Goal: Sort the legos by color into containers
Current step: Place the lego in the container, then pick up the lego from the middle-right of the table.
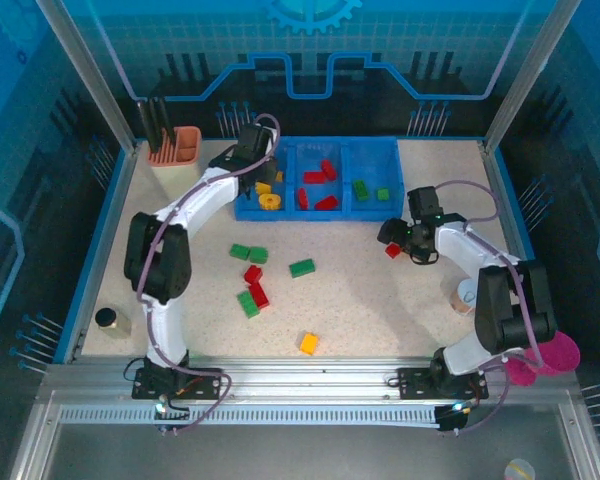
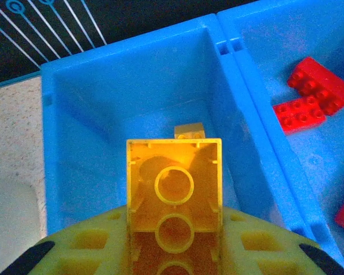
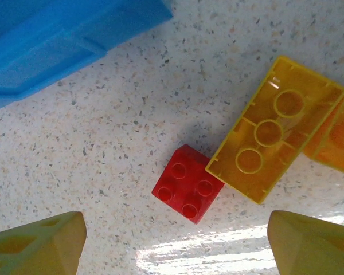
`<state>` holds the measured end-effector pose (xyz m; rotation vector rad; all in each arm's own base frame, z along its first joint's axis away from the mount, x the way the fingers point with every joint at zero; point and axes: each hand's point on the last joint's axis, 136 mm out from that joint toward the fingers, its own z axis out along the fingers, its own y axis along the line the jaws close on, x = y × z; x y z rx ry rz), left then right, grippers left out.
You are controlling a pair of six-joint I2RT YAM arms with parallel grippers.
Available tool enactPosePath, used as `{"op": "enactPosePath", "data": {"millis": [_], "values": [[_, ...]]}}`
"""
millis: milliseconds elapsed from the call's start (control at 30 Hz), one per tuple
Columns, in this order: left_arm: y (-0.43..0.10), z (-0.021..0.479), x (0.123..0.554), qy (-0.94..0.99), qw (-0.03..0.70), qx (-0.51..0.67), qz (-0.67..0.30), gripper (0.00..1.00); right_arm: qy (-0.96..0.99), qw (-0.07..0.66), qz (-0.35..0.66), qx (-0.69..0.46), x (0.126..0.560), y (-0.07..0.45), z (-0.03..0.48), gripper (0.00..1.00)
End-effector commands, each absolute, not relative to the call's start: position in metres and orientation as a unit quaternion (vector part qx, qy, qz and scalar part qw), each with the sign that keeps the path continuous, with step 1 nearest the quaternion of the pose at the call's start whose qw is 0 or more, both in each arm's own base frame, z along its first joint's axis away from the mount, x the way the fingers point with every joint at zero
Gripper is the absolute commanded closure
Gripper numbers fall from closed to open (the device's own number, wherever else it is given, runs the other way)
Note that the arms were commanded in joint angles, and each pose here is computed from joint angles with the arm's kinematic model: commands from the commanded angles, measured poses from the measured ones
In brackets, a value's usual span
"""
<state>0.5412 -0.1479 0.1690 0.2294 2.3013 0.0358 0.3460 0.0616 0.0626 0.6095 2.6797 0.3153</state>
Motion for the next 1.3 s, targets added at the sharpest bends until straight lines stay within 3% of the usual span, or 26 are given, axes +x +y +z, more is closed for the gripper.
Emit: {"op": "enactPosePath", "data": {"millis": [0, 333, 600, 733, 933, 1267], "values": [[-0.148, 0.172, 0.559, 0.912, 0.404, 0.073, 0.001, 0.9, 0.941, 0.17, 0.124, 0.264, 0.346, 0.068, 0.048, 0.17], [-0.134, 0.145, 0.586, 0.924, 0.378, 0.058, 0.002, 0.86, 0.929, 0.149, 0.122, 0.314, 0.355, 0.067, 0.027, 0.22], [-0.128, 0.132, 0.585, 0.929, 0.366, 0.055, -0.001, 0.6, 0.93, 0.142, 0.112, 0.32, 0.36, 0.063, 0.019, 0.31], [-0.13, 0.151, 0.583, 0.922, 0.382, 0.061, -0.007, 0.51, 0.931, 0.144, 0.103, 0.321, 0.363, 0.06, 0.019, 0.37], [-0.132, 0.194, 0.57, 0.91, 0.409, 0.067, -0.023, 0.49, 0.931, 0.144, 0.089, 0.324, 0.367, 0.055, 0.014, 0.42], [-0.12, 0.272, 0.525, 0.888, 0.457, 0.048, -0.033, 0.47, 0.943, 0.132, 0.066, 0.299, 0.377, 0.055, 0.012, 0.63]]}}
